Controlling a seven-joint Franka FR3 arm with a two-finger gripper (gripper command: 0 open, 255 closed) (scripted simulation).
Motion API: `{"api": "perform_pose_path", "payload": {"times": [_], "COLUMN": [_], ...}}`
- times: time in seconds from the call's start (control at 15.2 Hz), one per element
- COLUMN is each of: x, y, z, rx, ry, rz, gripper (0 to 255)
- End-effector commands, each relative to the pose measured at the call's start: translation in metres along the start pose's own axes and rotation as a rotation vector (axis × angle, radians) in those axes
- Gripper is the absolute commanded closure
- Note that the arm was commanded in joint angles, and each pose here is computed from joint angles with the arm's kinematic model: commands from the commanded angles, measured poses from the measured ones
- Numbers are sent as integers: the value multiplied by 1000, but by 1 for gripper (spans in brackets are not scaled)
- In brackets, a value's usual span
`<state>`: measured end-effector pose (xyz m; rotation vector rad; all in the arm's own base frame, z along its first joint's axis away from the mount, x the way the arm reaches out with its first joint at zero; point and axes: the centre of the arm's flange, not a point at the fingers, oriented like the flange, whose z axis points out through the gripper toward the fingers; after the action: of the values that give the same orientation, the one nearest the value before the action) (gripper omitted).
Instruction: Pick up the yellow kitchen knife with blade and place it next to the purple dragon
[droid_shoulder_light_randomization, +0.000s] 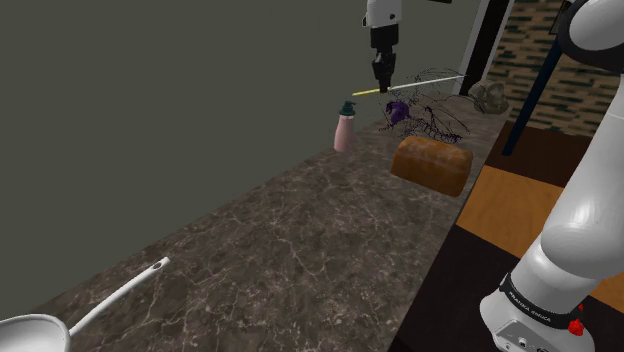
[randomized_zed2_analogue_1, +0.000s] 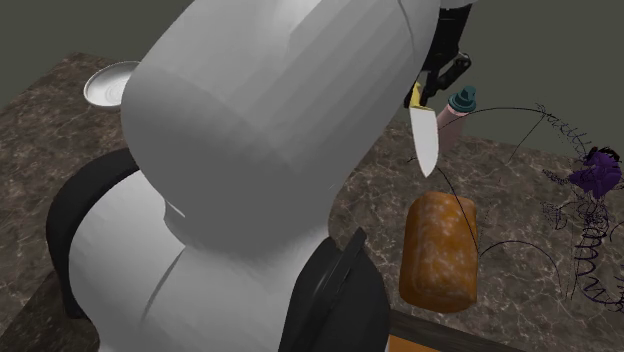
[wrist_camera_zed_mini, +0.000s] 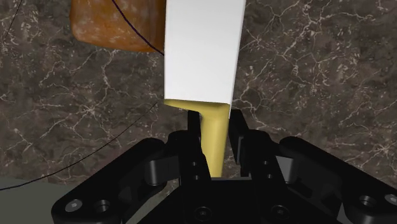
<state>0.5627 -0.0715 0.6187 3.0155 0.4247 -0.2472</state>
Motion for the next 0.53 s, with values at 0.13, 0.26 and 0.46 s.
{"api": "perform_pose_path", "payload": {"times": [0.13, 0.26, 0.46], "x": [4, 6, 8], "y": [-2, -2, -3], "z": [21, 32, 47], "rx": [0, 0, 0], "ry": [0, 0, 0], "rz": [0, 0, 0], "gripper": [255, 255, 255]}}
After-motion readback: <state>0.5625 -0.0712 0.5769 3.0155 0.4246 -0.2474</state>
